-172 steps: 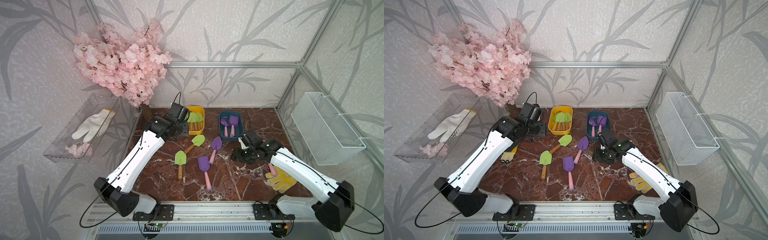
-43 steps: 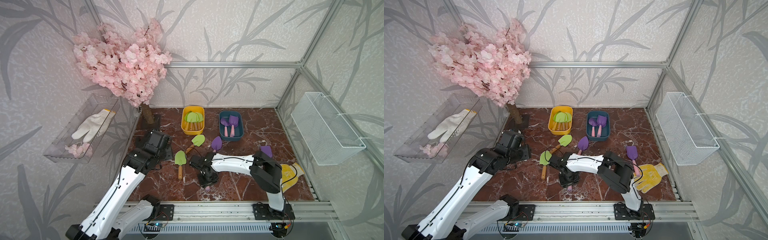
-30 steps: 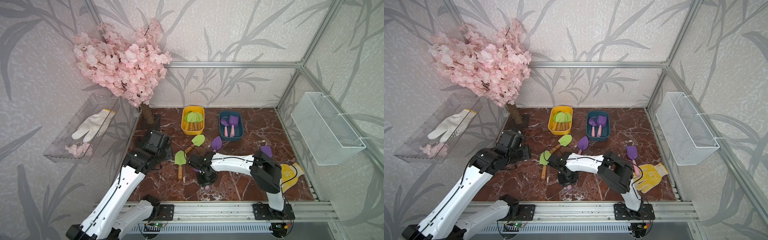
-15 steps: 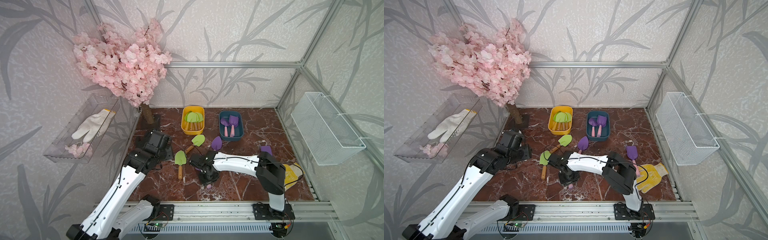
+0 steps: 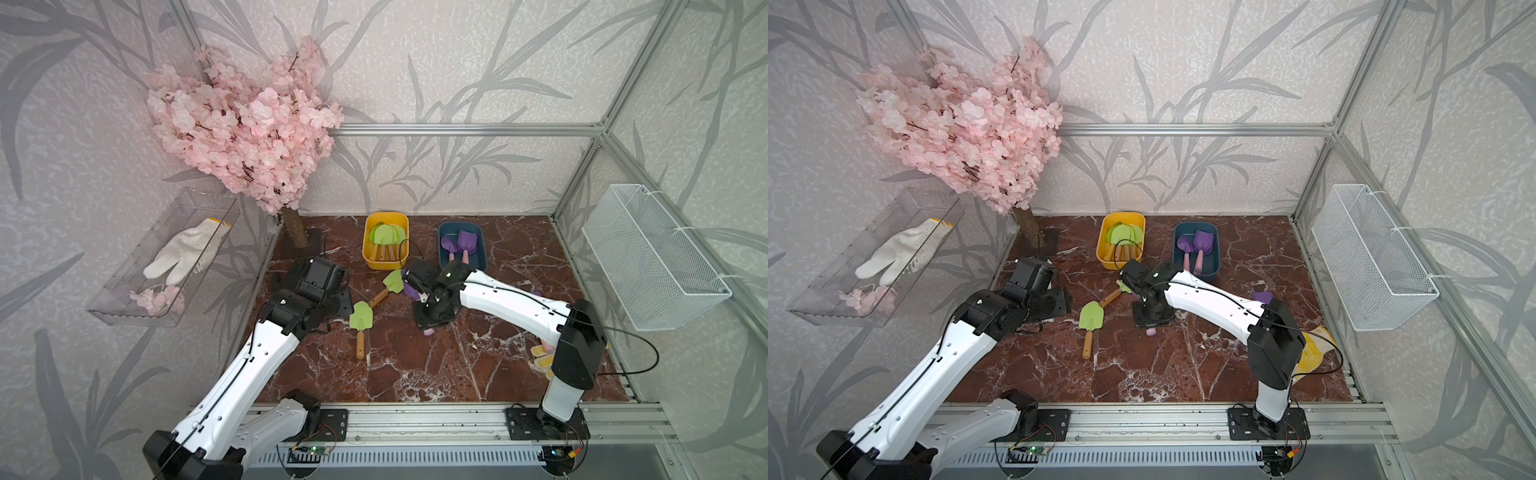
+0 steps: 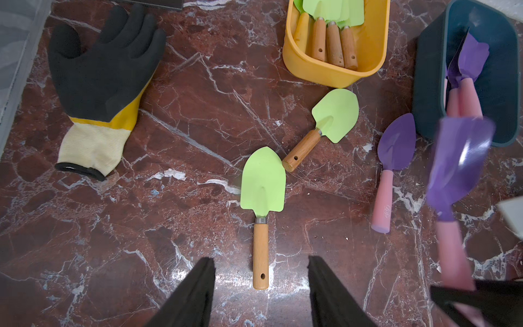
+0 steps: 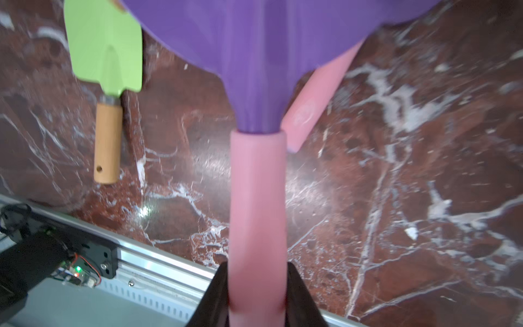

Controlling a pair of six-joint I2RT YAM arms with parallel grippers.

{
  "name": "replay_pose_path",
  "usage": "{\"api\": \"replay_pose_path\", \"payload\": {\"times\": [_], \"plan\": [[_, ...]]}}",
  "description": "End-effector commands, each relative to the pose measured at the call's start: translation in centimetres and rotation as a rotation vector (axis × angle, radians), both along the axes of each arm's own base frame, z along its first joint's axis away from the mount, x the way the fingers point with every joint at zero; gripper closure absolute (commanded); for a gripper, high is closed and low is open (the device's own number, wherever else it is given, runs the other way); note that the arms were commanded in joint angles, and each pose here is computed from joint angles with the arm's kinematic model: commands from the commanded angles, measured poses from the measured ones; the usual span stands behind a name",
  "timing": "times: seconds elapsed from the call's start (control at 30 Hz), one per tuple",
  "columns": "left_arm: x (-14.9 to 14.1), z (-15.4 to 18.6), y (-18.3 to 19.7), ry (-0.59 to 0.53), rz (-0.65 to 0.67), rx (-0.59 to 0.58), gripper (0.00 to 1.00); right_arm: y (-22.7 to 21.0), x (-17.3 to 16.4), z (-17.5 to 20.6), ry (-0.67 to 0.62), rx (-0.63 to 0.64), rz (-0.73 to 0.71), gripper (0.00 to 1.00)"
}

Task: Sort the small shovels by color and place them into the storage box
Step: Place the shovel in the storage box.

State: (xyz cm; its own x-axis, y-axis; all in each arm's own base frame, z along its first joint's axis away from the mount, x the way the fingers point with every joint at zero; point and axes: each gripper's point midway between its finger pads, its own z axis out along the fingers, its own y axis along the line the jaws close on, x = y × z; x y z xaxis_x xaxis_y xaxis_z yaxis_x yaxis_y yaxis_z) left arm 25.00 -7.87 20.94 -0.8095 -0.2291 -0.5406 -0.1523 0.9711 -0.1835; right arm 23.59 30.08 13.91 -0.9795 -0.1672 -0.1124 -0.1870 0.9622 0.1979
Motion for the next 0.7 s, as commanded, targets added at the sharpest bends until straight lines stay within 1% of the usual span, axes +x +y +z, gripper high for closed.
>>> {"api": "replay_pose_path", "payload": {"times": [0.0, 0.23, 0.33, 0.53, 0.67], "plan": [[0.8, 0.9, -0.6, -0.029, -0.023, -0.02, 0.43, -3.4, 2.7, 2.2, -0.049, -0.028, -0.052, 0.76], [1.5, 0.6, -1.3, -0.027, -0.039, -0.038, 0.44, -9.6, 11.1, 3.4, -0.099, -0.022, -0.235, 0.77], [1.8, 0.3, -1.6, -0.024, -0.046, -0.043, 0.44, -11.5, 14.5, 3.4, -0.121, -0.027, -0.292, 0.77], [2.4, 0.2, -2.1, -0.025, -0.058, -0.047, 0.43, -12.4, 19.4, 1.8, -0.097, -0.044, -0.328, 0.77], [2.7, 0.2, -2.1, -0.023, -0.061, -0.043, 0.43, -13.1, 21.5, -0.3, -0.048, -0.051, -0.357, 0.78]]}}
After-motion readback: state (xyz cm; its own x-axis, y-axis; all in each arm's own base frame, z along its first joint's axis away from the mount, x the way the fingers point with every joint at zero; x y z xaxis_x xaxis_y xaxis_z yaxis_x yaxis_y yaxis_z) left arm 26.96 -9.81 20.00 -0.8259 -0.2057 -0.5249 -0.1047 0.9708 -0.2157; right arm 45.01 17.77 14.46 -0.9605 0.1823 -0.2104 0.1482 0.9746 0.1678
